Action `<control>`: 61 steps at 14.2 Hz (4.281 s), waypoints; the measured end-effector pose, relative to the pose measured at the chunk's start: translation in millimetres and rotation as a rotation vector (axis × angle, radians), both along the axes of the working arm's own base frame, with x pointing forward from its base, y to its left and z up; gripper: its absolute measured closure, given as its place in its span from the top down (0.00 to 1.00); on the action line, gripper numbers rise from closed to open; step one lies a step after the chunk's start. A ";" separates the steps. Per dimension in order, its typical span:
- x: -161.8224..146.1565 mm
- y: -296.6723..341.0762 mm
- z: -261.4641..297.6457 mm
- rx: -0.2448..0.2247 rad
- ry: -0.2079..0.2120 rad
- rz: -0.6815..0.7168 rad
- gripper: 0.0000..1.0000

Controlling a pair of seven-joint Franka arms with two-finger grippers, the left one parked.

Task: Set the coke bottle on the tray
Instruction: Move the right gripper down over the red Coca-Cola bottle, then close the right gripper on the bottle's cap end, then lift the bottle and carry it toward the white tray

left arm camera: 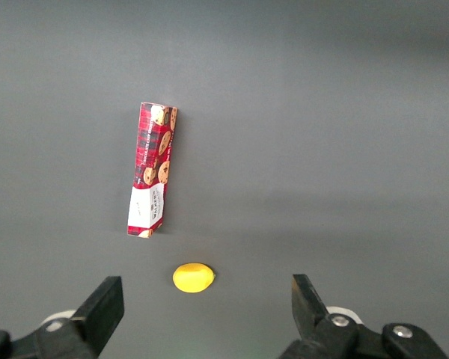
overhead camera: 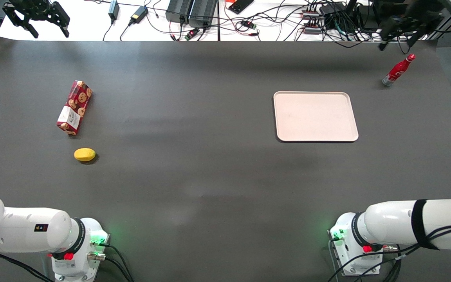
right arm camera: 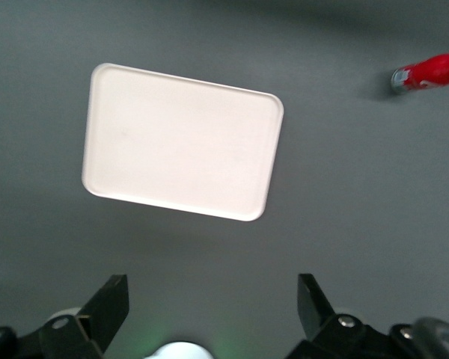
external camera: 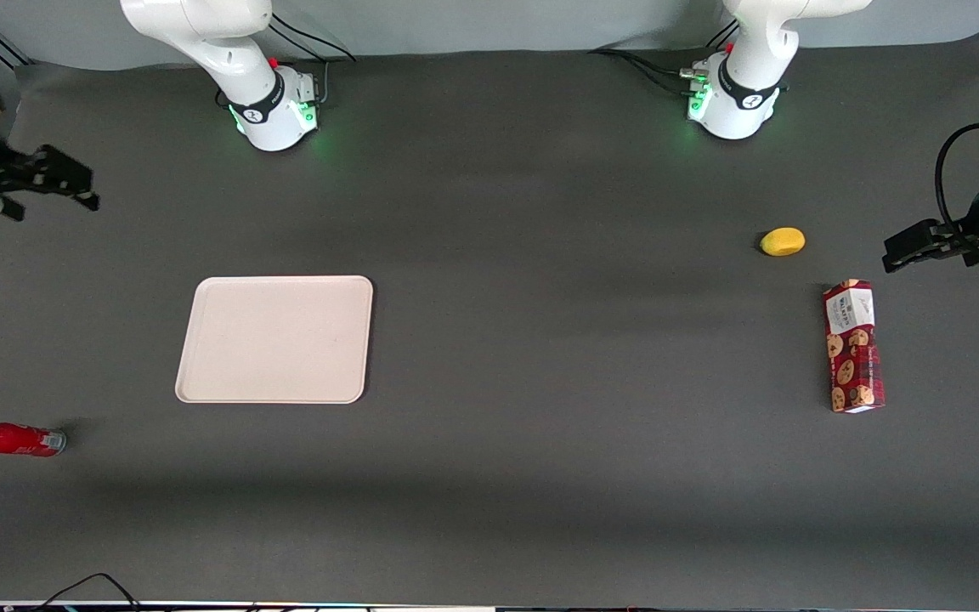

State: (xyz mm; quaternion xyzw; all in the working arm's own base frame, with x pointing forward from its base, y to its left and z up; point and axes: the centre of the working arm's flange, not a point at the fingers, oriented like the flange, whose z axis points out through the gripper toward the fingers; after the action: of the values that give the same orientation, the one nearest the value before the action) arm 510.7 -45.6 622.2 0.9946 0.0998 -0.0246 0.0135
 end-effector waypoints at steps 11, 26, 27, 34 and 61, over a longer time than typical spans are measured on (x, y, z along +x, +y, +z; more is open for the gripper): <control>146.8 -211.0 -150.4 -0.130 -0.084 0.787 1.00; 185.9 -306.6 -294.6 -0.043 -0.168 0.854 0.98; 184.4 -309.9 -294.2 -0.044 -0.169 0.850 0.96; 183.3 -314.7 -290.5 -0.048 -0.176 0.846 0.46; 118.2 -84.4 3.1 0.072 -0.009 0.506 0.33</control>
State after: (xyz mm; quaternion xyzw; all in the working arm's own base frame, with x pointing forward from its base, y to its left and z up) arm 629.0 -130.0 625.3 0.9379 0.3463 -0.0123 -0.0156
